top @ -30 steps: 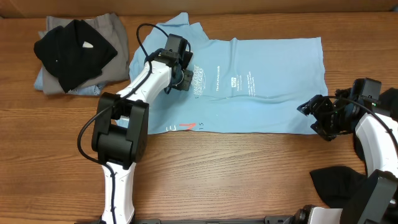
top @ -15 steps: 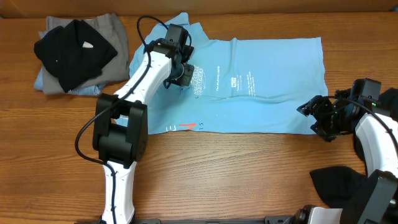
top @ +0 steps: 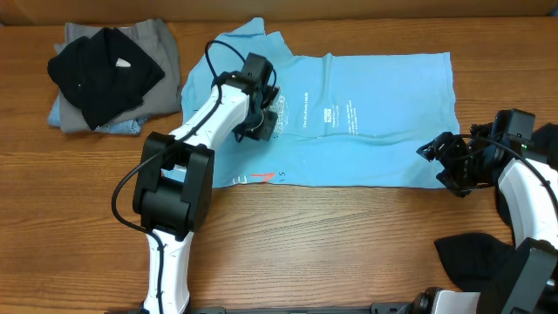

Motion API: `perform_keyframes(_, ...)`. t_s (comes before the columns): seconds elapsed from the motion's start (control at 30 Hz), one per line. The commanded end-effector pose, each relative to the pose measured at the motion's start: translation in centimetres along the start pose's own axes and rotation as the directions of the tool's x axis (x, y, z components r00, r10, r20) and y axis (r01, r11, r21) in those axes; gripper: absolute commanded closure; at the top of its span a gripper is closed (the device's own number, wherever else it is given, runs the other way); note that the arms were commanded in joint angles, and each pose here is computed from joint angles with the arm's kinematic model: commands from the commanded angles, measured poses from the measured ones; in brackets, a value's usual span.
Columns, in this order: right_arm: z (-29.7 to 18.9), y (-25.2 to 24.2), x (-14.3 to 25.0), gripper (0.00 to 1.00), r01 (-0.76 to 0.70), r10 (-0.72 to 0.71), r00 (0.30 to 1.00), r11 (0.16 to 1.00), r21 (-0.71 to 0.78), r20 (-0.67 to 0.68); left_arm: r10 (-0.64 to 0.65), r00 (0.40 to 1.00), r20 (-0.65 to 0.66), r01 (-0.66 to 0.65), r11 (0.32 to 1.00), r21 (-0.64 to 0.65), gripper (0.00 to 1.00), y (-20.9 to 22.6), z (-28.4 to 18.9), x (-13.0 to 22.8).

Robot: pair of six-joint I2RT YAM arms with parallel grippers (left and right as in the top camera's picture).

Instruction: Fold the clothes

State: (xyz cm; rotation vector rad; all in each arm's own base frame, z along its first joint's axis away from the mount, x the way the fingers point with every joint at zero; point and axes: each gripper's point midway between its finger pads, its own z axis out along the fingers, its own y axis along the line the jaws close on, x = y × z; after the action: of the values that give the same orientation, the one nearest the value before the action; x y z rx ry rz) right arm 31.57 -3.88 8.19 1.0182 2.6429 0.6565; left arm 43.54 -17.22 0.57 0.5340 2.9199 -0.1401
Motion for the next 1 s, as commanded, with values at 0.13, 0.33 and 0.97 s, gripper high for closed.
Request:
perform_keyframes(0.13,-0.3,0.4,-0.7,0.20,0.012,-0.012,1.000,1.000,-0.003,0.020,0.004,0.999,0.053,0.002,0.995,-0.101,0.96,1.8,-0.1,-0.6)
perform_keyframes(0.33,-0.3,0.4,-0.7,0.20,0.011,-0.011,1.000,1.000,-0.003,0.019,0.015,0.972,0.236,0.015,0.992,-0.124,0.96,2.1,-1.6,-5.4)
perform_keyframes(0.97,-0.2,0.3,-0.6,0.19,0.008,-0.008,1.000,1.000,0.000,0.013,-0.016,0.999,0.030,0.018,0.996,-0.085,0.96,0.8,-4.6,-1.3)
